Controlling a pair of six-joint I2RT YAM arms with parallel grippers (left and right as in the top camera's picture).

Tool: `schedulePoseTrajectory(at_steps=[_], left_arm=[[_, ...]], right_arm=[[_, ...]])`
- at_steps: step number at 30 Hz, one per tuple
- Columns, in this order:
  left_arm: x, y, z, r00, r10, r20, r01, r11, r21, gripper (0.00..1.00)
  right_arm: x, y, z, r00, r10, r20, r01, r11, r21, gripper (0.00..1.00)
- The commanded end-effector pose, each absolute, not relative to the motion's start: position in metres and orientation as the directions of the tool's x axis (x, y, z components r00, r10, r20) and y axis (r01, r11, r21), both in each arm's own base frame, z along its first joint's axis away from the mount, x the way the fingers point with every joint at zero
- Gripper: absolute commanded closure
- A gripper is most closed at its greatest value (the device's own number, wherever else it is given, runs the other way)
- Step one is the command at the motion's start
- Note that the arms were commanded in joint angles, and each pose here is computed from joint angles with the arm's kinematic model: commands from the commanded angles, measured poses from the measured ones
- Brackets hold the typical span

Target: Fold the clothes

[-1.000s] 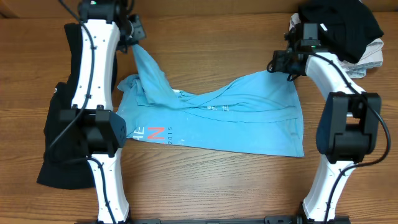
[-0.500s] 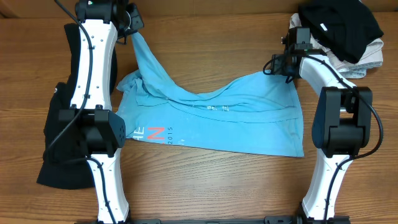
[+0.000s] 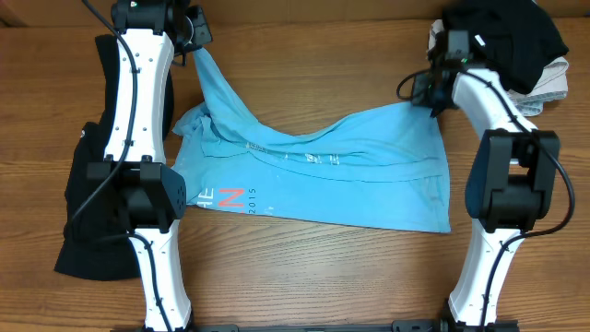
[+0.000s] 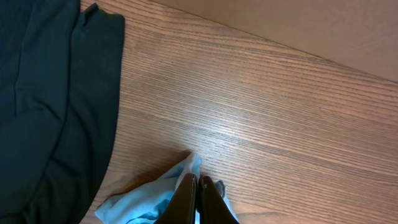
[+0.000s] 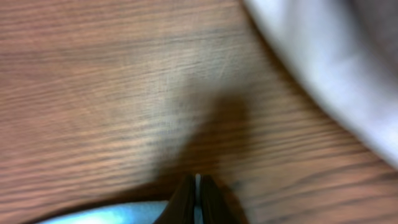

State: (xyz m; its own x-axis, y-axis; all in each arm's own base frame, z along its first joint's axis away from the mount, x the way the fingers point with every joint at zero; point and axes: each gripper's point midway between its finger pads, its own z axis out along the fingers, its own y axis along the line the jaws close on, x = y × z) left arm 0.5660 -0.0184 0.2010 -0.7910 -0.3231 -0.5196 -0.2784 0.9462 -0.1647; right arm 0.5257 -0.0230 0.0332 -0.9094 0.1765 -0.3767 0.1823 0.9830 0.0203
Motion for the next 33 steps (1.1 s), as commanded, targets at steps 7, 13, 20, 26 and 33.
schedulePoseTrajectory(at_steps=[7,13,20,26,33], left_arm=[[0.56,0.002,0.214,-0.785,-0.315,-0.533,-0.287,0.948,-0.138,0.96],[0.548,0.016,0.224,-0.799,-0.31,-0.515,-0.292,0.949,-0.119,0.96],[0.518,0.008,0.247,-0.852,-0.236,-0.467,-0.188,0.971,-0.148,0.96],[0.479,0.004,0.233,-0.928,-0.182,-0.326,-0.152,0.982,-0.117,0.96],[0.463,0.005,0.239,-0.944,-0.134,-0.3,-0.112,0.99,-0.091,0.96]], right_arm=[[0.51,-0.042,0.203,-0.838,0.238,-0.492,0.211,0.971,0.11,0.96],[0.469,-0.045,0.225,-0.864,0.284,-0.416,0.224,0.956,0.187,0.96],[0.427,-0.059,0.233,-0.89,0.319,-0.326,0.271,0.945,0.184,0.96],[0.405,-0.059,0.224,-0.921,0.308,-0.236,0.272,0.946,0.174,0.96],[0.389,-0.054,0.215,-0.936,0.312,-0.162,0.284,0.943,0.174,0.96]])
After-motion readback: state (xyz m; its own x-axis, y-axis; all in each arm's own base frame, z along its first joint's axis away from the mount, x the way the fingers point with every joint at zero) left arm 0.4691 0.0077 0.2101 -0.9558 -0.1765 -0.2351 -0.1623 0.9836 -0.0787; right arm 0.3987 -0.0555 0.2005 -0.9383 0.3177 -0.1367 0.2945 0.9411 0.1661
